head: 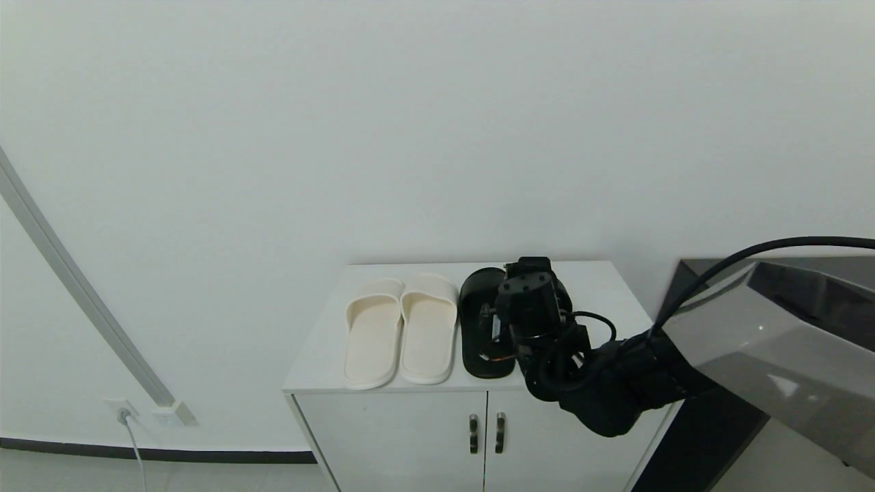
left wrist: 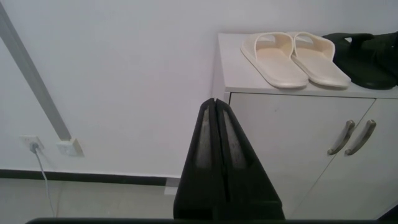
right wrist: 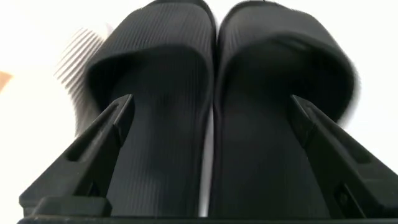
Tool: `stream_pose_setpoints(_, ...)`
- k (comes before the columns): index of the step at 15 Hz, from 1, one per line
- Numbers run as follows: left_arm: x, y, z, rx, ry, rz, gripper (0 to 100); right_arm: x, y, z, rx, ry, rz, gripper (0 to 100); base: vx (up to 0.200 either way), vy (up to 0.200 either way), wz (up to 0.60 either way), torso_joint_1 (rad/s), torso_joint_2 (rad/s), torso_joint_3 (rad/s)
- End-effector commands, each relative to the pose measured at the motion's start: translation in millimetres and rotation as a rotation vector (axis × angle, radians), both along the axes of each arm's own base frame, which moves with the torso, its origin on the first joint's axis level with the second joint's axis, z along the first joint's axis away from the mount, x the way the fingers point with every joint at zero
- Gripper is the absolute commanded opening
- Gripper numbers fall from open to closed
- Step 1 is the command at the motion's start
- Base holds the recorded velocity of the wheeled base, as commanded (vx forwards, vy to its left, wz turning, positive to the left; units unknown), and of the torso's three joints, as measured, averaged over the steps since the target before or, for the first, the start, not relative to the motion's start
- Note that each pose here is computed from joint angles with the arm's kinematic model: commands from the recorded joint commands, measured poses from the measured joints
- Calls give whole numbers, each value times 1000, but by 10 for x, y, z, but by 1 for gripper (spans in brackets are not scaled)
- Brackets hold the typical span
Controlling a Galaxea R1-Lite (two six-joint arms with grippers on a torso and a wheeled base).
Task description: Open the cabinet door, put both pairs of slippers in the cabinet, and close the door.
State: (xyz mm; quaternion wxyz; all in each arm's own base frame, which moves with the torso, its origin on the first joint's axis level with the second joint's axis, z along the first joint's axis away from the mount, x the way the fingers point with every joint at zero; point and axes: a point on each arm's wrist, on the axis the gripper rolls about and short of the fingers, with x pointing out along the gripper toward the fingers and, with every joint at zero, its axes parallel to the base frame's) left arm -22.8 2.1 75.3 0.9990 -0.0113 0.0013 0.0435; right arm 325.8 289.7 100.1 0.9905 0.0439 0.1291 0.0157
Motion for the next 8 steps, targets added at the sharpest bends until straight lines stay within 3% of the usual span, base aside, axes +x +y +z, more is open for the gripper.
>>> stream_pose_setpoints(1, 0, 0, -1, 0, 1, 0, 0, 241, 15, -191, -19, 4, -32, 100, 0, 0, 0, 0, 0, 0)
stream_pose_setpoints(8, 0, 0, -1, -2, 1, 0, 0, 449, -58, -215, -29, -14, -66, 100, 0, 0, 0, 0, 0, 0)
